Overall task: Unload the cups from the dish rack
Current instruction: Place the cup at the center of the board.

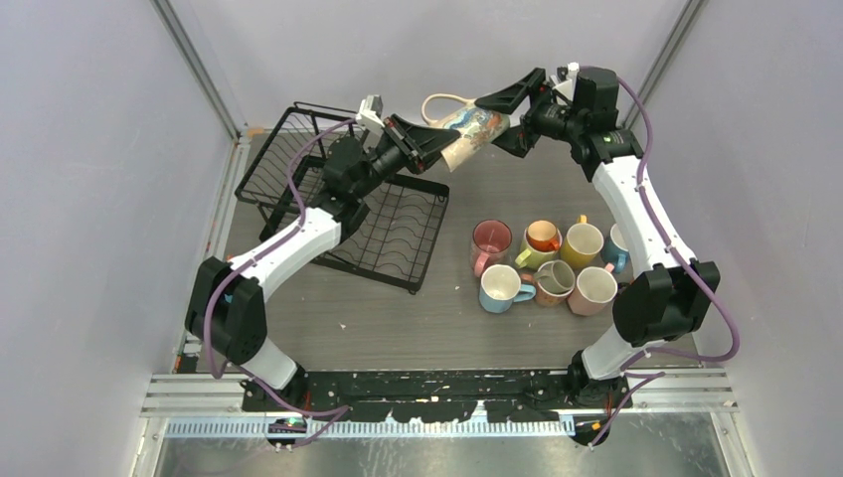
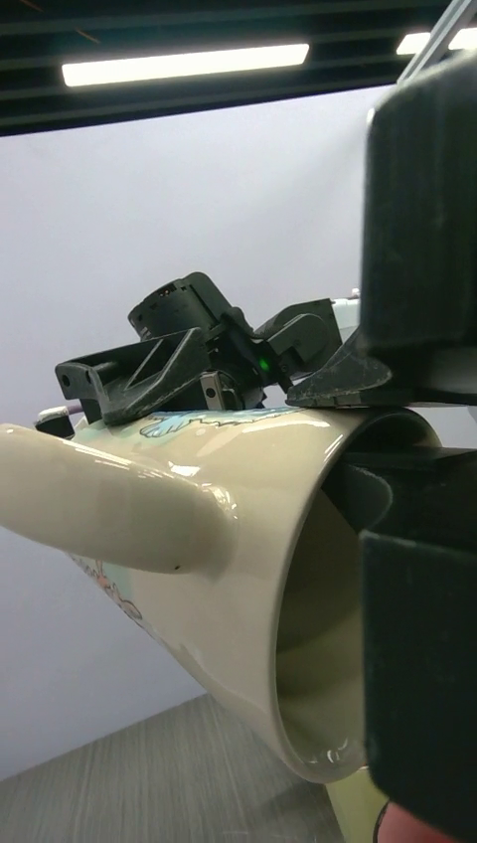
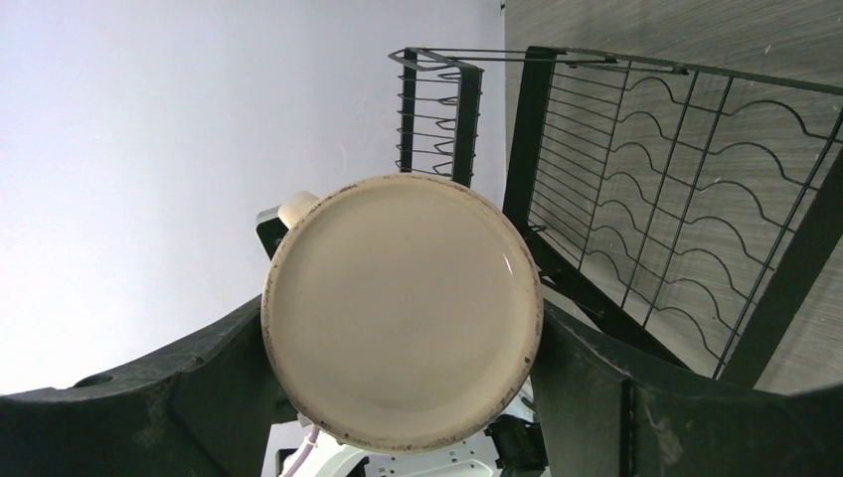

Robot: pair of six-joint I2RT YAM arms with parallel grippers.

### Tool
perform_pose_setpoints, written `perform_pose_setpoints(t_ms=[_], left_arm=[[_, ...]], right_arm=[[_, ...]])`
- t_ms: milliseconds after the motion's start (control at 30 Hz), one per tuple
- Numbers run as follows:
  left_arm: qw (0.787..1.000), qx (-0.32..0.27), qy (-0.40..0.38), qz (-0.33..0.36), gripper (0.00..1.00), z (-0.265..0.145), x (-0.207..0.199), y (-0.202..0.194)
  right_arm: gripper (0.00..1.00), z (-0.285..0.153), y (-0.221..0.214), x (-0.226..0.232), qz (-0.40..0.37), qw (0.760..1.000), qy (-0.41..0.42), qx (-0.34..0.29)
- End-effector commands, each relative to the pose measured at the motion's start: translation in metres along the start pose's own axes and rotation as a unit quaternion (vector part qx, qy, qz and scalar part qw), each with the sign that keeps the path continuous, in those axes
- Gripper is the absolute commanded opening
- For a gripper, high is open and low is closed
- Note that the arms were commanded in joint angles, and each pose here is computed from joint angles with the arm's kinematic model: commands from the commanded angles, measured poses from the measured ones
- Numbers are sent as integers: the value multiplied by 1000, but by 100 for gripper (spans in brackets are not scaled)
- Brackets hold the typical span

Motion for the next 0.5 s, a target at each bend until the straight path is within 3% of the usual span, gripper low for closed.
perform_pose_setpoints(t_ms=[0,67,133,367,467], left_arm=[[999,9,-29,26,0,2,-40,1],[999,9,-8,38,0,1,-38,1],[999,6,-3,53,0,0,-40,1],[996,3,-21,81,0,3,-51,4],[996,2,-26,87,0,3,-55,3]], right_arm=[[6,-25,-17,44,-66,995,79,5],[7,-27,-18,42,-69,995,73,1],[15,-28,-19,40,-74,995,66,-3],[74,-31,-20,34,-81,995,55,-17],[89,-32,-19,34,-87,995,52,-24]])
Point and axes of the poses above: each gripper's point midway between its finger pads, its own z axis out along the fingers, its own x axis along the line the jaws close on, y = z × x, the point moved 7 cm from there along -z, back along the fingers, and after that the axes turned 7 degrees about z, right-handed, at the moved point
